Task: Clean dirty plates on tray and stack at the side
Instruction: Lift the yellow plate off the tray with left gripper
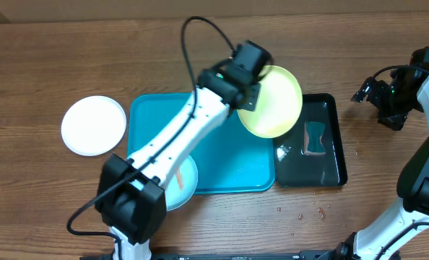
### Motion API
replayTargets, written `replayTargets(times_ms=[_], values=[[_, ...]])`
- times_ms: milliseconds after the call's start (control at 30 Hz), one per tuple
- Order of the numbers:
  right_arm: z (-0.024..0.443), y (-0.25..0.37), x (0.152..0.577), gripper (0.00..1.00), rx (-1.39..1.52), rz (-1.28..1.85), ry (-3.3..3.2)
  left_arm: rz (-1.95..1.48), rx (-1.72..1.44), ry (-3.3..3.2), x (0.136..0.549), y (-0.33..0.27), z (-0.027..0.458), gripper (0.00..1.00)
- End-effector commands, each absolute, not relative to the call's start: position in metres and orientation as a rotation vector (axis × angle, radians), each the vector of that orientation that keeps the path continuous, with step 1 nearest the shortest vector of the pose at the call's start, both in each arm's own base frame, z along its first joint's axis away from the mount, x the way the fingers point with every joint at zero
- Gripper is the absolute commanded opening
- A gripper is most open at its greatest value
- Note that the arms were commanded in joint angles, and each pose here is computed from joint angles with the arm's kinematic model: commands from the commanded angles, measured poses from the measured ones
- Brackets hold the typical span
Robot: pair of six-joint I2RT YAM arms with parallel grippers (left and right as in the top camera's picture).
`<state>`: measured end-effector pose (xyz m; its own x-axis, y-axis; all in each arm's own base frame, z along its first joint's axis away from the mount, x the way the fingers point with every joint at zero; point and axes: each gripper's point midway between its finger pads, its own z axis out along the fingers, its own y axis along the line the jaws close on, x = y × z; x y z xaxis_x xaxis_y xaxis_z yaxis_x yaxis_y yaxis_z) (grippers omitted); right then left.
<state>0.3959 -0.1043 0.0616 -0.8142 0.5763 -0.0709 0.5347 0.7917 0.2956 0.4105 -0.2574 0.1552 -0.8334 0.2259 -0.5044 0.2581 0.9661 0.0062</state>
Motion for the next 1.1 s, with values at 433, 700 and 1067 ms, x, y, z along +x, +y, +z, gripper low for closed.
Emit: replayTargets(times_ms=[433, 700, 1067], values=[[0.075, -0.107, 0.403, 1.00, 0.859, 0.382, 2.787, 0.621, 0.380, 1.885, 0.366, -0.316, 0.285, 0.04], [0.075, -0.107, 0.403, 1.00, 0.859, 0.382, 2.787, 0.631, 0.351, 1.799, 0.357, -0.329, 0.305, 0.04], [0.075, -0.107, 0.403, 1.00, 0.859, 0.382, 2.787, 0.399, 0.405, 1.984, 0.358, -0.343, 0.264, 0.04]])
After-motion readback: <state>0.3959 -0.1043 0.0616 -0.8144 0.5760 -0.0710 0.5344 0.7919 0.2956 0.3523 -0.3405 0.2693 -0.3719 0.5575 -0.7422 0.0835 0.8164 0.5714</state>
